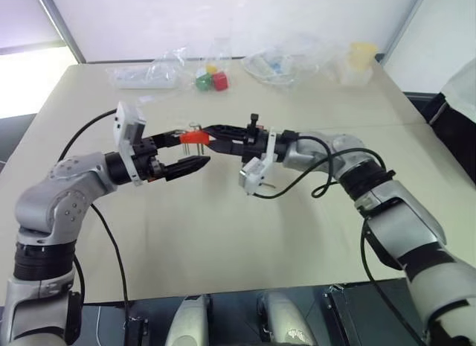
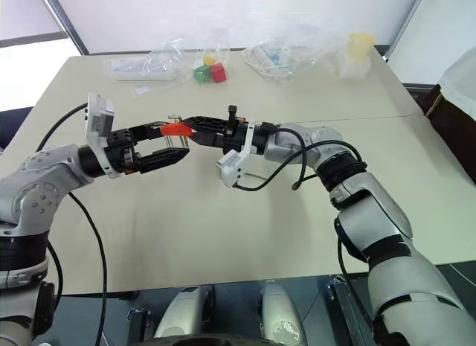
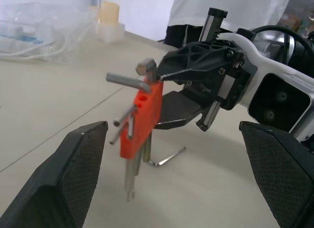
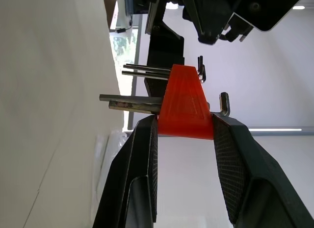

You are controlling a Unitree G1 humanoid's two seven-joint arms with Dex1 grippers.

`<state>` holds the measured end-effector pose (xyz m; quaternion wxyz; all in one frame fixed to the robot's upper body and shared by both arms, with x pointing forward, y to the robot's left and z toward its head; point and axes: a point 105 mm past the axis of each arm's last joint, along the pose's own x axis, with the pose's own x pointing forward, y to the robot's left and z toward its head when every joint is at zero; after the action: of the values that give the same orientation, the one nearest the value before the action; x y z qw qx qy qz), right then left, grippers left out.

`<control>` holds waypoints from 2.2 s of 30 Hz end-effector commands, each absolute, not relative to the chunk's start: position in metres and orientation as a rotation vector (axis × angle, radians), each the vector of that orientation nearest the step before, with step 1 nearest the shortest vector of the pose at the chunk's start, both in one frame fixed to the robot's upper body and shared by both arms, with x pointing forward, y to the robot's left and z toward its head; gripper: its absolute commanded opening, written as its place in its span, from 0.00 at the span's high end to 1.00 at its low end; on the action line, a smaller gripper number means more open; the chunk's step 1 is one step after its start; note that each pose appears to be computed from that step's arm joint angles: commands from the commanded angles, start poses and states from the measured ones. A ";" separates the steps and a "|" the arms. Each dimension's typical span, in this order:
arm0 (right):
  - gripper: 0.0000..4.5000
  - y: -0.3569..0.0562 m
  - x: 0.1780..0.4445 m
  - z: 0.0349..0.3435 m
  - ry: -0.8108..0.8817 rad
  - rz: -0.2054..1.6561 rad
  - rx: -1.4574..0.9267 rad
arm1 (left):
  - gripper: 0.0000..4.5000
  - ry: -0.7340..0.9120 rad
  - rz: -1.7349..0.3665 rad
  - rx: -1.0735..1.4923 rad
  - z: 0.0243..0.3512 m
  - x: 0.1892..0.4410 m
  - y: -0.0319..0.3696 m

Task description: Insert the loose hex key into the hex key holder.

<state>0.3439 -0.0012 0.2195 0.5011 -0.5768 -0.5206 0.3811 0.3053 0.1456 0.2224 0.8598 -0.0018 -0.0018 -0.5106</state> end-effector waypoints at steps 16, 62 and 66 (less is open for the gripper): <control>0.77 -0.004 0.337 0.237 -1.297 0.884 -1.355 | 0.00 -0.068 -1.074 0.002 0.234 0.305 0.142; 0.02 -0.048 0.382 0.216 -0.592 0.936 -1.110 | 1.00 -0.080 -1.034 0.013 0.229 0.303 0.144; 0.02 -0.063 0.391 0.230 -0.322 0.986 -0.910 | 1.00 -0.089 -1.011 0.021 0.227 0.302 0.148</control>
<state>0.3957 -0.0655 0.2025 0.7590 -0.4543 -0.1425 0.4441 0.3064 0.1452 0.2137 0.8727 -0.0083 -0.0113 -0.4881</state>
